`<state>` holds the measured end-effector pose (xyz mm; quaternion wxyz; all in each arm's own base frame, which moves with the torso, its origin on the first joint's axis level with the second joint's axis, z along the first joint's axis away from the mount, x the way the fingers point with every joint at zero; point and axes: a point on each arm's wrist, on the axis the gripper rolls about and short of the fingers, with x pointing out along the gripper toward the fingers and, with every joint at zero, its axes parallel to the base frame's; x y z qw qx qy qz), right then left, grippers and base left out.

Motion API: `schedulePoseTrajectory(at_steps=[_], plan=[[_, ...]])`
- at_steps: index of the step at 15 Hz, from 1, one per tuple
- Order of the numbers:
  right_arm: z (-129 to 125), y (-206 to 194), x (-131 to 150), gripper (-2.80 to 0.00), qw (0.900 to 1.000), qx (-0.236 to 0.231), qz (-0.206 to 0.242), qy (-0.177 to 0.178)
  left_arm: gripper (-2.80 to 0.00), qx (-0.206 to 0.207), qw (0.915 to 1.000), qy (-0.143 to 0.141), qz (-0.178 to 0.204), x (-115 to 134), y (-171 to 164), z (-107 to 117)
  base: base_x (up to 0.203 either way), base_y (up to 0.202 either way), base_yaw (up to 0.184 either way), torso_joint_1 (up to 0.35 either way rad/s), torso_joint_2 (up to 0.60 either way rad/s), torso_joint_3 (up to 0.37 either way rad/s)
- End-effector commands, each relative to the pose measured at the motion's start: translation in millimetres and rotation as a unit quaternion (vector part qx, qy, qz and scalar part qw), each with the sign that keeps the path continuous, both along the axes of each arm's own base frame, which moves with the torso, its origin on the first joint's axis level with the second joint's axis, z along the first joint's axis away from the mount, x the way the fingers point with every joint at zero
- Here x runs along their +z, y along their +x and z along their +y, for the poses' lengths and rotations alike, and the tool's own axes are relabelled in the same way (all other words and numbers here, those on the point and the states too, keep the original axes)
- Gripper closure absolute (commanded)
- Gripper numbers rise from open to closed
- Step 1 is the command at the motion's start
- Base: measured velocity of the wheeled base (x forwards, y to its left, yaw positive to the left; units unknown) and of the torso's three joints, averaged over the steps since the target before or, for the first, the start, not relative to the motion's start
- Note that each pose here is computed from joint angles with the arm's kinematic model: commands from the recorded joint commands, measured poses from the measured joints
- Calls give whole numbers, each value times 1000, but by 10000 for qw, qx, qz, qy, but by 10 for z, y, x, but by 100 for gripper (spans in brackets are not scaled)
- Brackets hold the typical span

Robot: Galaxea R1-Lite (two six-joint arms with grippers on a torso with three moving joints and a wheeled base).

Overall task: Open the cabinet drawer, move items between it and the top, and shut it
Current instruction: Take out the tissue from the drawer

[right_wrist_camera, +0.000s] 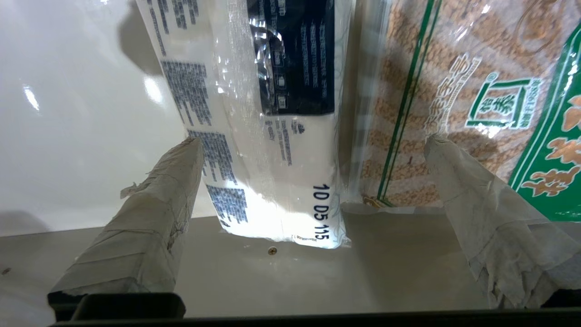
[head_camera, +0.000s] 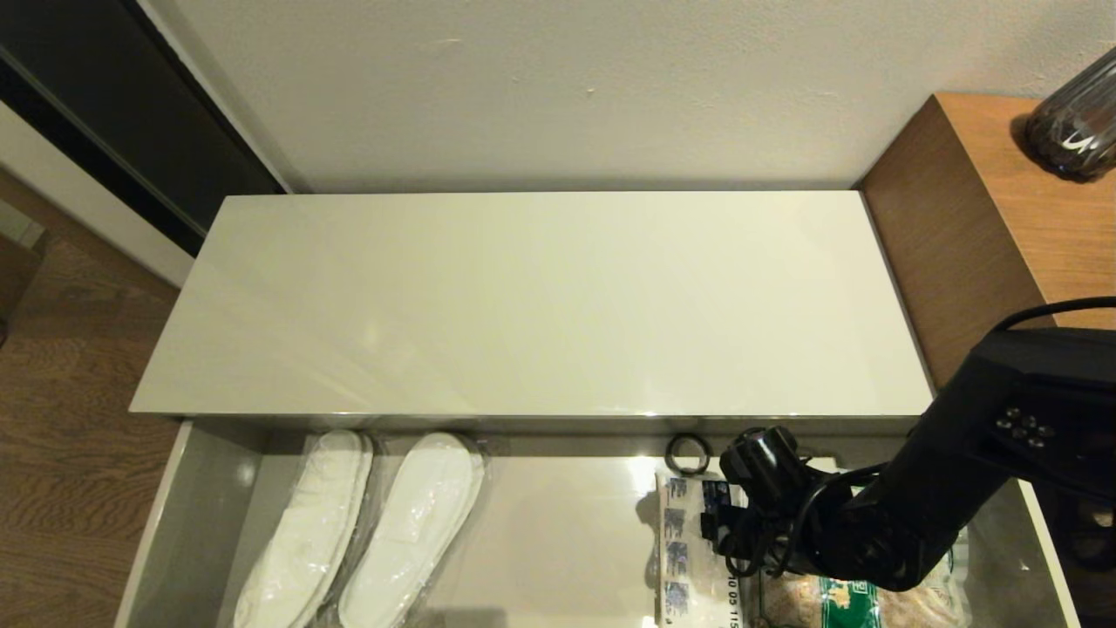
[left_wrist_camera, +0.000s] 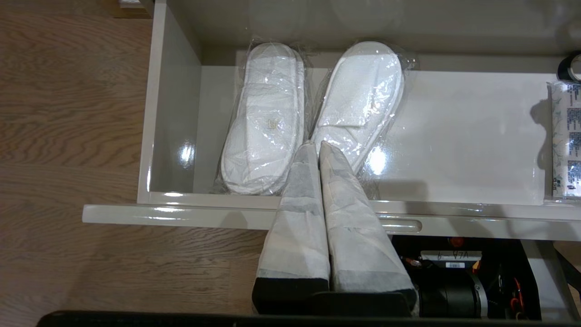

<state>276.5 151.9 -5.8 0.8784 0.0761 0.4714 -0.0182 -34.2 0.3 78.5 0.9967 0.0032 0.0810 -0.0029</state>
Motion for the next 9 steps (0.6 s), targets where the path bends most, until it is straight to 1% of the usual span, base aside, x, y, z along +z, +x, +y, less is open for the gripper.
schedulePoseTrajectory(at_steps=[1, 3, 9], plan=[[6, -35, -62, -280, 10000, 3, 24, -58, 0, 11, 10000, 3, 2, 0, -1, 0, 0, 0, 0, 0, 0, 0], [-2, -39, -109, -280, 9999, -55, -51, -145, 0, 5, 10000, 2, 2, 0, -1, 0, 0, 0, 0, 0, 0, 0], [-15, -60, -151, -280, 9999, -53, -54, -155, 0, 11, 10000, 3, 2, 0, -1, 0, 0, 0, 0, 0, 0, 0]])
